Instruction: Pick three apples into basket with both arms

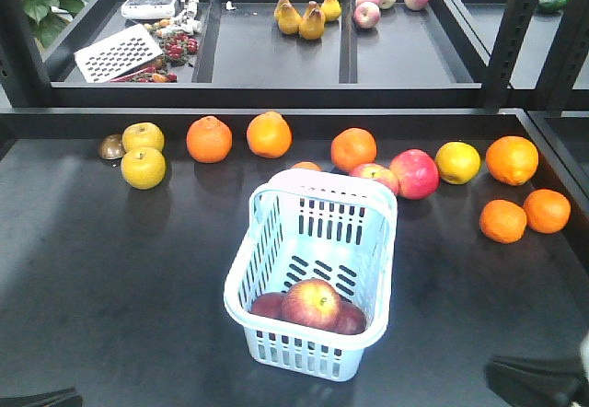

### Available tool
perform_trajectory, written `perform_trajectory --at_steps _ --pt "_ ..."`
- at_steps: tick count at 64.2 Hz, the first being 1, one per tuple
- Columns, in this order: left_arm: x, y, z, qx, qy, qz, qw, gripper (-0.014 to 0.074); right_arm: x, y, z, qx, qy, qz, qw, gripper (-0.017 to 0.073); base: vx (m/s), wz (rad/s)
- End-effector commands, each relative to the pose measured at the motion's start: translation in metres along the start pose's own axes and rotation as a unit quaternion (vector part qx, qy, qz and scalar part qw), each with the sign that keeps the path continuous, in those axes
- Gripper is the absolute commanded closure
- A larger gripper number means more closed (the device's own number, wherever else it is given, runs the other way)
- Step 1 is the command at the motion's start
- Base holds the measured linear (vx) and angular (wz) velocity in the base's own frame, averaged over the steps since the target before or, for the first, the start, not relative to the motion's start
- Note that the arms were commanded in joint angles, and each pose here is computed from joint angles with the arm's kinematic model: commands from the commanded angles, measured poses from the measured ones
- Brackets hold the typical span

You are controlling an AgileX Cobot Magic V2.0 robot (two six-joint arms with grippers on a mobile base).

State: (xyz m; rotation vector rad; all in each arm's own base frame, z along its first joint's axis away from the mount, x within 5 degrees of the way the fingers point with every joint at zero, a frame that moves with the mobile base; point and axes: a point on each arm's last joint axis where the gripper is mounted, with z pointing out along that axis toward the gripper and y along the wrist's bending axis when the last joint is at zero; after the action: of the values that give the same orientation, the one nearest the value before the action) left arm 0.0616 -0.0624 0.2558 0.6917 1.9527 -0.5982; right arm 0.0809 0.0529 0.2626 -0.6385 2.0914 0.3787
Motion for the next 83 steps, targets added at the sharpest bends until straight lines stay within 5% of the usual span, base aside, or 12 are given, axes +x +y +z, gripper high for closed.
perform_trajectory --at_steps 1,12,83 --pt "-0.0123 0.0011 -0.0025 -0.009 -0.037 -0.014 0.999 0.0600 -0.0020 -0.0049 -0.0081 0.037 -0.062 0.015 0.997 0.0564 0.00 0.00" --pt "-0.0123 0.0011 -0.0025 -0.009 -0.037 -0.014 0.999 0.0600 0.0027 -0.0085 -0.0161 0.069 -0.079 0.009 0.994 0.0564 0.00 0.00" --pt "-0.0115 0.0020 -0.0020 -0.012 -0.037 -0.027 0.999 0.0600 0.0049 -0.0082 -0.0159 0.068 -0.069 0.009 0.995 0.0564 0.00 0.00"
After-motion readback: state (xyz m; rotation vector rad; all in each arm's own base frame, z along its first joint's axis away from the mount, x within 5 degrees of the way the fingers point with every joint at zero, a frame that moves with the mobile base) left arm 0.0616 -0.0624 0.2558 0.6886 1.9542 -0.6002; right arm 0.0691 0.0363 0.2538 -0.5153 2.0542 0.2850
